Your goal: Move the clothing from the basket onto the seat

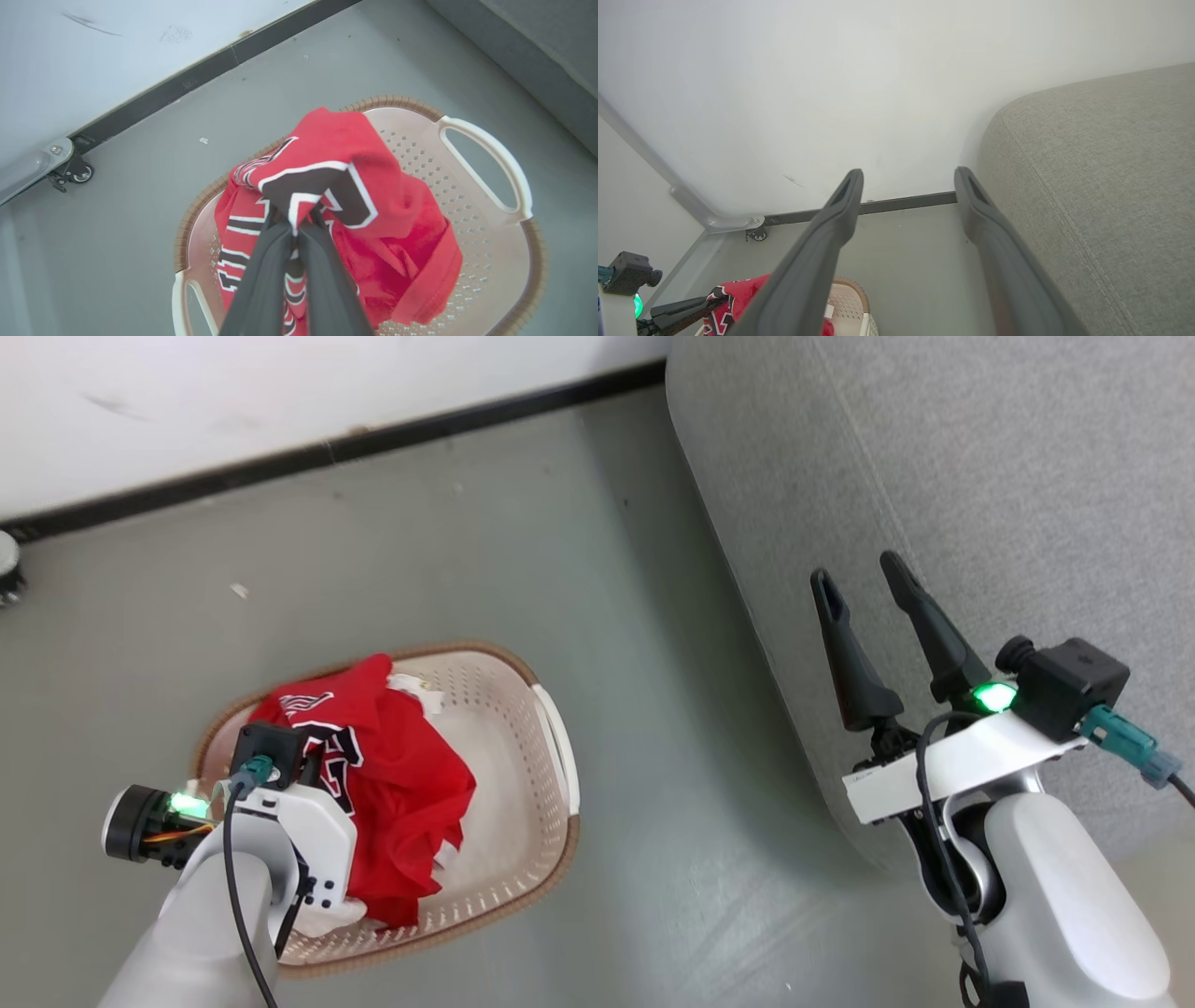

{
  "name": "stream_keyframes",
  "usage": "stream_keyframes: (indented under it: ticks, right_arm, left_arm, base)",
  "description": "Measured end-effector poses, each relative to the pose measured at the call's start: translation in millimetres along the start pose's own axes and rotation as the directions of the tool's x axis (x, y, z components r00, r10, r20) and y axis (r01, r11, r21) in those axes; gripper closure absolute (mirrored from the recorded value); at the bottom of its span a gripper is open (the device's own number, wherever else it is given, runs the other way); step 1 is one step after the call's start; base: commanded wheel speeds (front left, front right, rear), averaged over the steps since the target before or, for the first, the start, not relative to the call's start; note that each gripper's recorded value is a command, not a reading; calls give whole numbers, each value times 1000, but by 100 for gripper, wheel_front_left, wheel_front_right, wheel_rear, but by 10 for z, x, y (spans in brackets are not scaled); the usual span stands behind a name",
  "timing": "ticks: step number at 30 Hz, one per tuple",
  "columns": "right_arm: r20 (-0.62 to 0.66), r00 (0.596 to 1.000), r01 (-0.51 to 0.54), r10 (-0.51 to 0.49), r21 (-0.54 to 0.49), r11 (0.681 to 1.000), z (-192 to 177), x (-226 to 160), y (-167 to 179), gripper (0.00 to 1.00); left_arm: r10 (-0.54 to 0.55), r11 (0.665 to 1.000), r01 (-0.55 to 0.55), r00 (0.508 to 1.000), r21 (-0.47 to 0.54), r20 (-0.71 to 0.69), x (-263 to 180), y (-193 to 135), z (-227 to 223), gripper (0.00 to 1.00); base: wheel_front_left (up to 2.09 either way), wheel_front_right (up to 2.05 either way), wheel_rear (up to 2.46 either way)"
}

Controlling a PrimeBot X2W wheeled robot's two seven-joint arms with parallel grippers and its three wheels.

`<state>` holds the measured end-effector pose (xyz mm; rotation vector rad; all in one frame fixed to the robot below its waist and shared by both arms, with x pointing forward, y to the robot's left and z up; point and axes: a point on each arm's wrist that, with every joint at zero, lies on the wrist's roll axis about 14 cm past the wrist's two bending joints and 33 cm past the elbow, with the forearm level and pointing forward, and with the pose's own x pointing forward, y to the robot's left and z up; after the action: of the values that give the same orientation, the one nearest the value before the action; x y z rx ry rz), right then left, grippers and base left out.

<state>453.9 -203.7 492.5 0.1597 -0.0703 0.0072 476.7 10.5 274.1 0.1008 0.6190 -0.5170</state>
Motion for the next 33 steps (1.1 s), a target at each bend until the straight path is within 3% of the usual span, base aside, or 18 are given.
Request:
stream_keyframes:
  ticks: [7, 12, 19, 33]
  right_arm:
    - [25, 1000, -7, 7, 7, 1000, 145, -146, 61, 0]
    - [31, 1000, -7, 6, 8, 1000, 196, -270, 86, 0]
    - [54, 998, -20, 20, 6, 1000, 302, -421, 159, 0]
    - [76, 995, -72, 70, 22, 997, 393, -752, 386, 0]
  left_arm:
    - [21, 1000, -23, 992, 14, 127, -231, 5, 431, 100]
    - [20, 1000, -25, 958, 17, 286, -411, -58, 981, 100]
    - [51, 999, -44, 910, -26, 412, -768, -63, 1321, 100]
    - [83, 996, -54, 731, -64, 677, -1618, -97, 2100, 100]
  base:
    - [0, 0, 0]
    - [0, 0, 0]
    - [0, 0, 0]
    - [0, 0, 0]
